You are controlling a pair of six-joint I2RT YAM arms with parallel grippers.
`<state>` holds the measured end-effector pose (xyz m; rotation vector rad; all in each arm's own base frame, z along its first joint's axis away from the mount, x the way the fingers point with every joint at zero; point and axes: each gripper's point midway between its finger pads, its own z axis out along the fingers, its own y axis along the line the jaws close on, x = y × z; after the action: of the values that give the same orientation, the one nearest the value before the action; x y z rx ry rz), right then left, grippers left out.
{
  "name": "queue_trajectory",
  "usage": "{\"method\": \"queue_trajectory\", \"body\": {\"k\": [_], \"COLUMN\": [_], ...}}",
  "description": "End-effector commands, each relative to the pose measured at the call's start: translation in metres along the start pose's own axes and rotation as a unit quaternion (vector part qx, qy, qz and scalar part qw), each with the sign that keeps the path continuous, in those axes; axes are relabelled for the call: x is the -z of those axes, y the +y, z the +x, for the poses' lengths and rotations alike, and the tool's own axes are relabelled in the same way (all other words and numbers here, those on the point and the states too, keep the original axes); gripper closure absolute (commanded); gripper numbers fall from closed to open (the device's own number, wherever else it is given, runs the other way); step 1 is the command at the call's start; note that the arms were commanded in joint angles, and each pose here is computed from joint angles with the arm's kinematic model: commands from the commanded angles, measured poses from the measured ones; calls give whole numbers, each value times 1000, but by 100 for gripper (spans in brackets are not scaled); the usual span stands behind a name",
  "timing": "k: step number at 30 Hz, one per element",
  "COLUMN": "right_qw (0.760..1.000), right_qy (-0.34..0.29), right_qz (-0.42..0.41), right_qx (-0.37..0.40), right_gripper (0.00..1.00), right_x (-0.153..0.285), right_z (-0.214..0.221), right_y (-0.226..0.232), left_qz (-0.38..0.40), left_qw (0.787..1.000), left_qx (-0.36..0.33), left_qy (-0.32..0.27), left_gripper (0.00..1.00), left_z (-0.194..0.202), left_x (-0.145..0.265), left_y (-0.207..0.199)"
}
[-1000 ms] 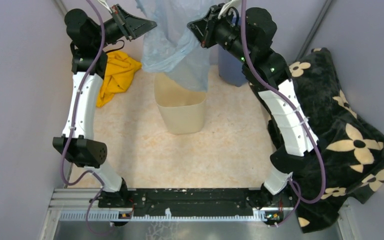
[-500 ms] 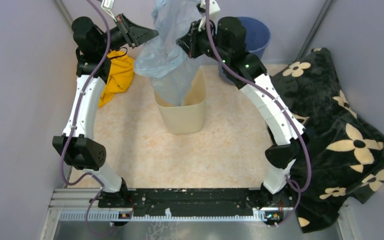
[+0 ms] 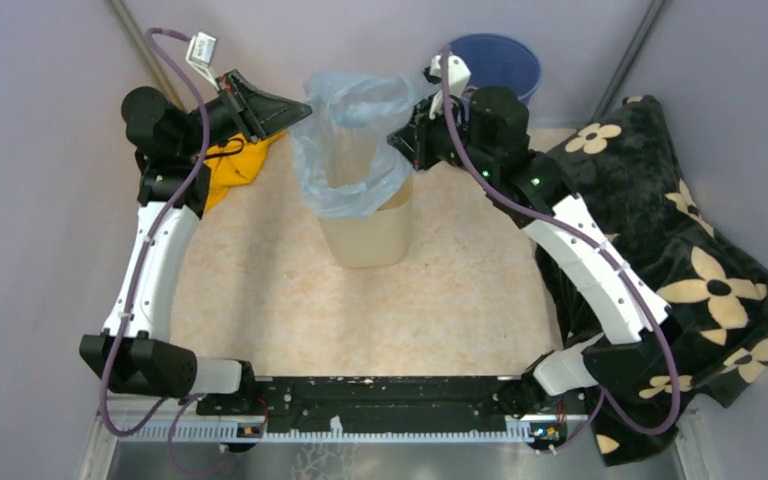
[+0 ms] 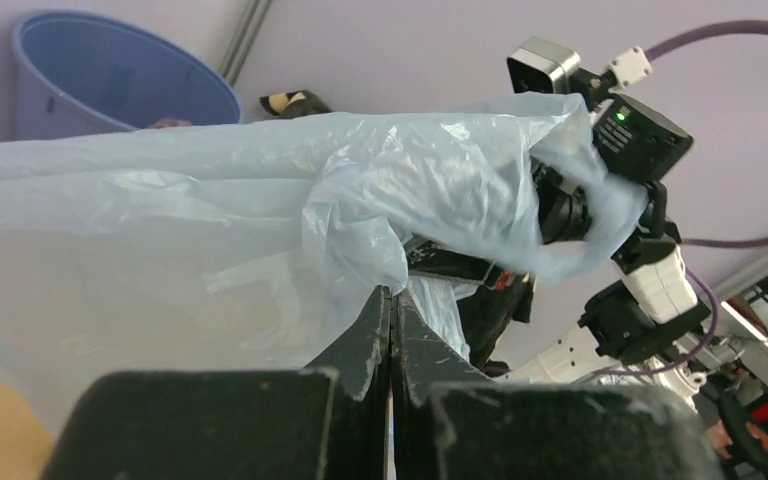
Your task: Put the trash bags into the trash bin
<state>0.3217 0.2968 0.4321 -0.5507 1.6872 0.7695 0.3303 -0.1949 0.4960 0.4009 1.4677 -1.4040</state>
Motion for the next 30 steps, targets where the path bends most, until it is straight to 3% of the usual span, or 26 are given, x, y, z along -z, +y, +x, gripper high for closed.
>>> {"method": "queue_trajectory", "body": {"k": [1,21,26,30], "right_qw": [999,999,998,999], "right_qy": [-48,32,53,39], "right_qz": [0,40,26,-7], "right_qx": [24,8,-12,-15], "right_gripper": [100,100,86,56], "right_x": [37,73,84,104], "right_z": [-29,-9,4,-8], "right_y": [6,0,8,25], "left_qz": [40,54,58,66], "left_qw": [998,995,993,992], "left_qx": [-42,35,43,41], "left_qy": [2,78,90,97], "left_gripper": [100,100,100,100], "left_z": [0,55,63,64], "left_x": [12,23,24,26], "left_y": [-37,-16,-13,-18]}}
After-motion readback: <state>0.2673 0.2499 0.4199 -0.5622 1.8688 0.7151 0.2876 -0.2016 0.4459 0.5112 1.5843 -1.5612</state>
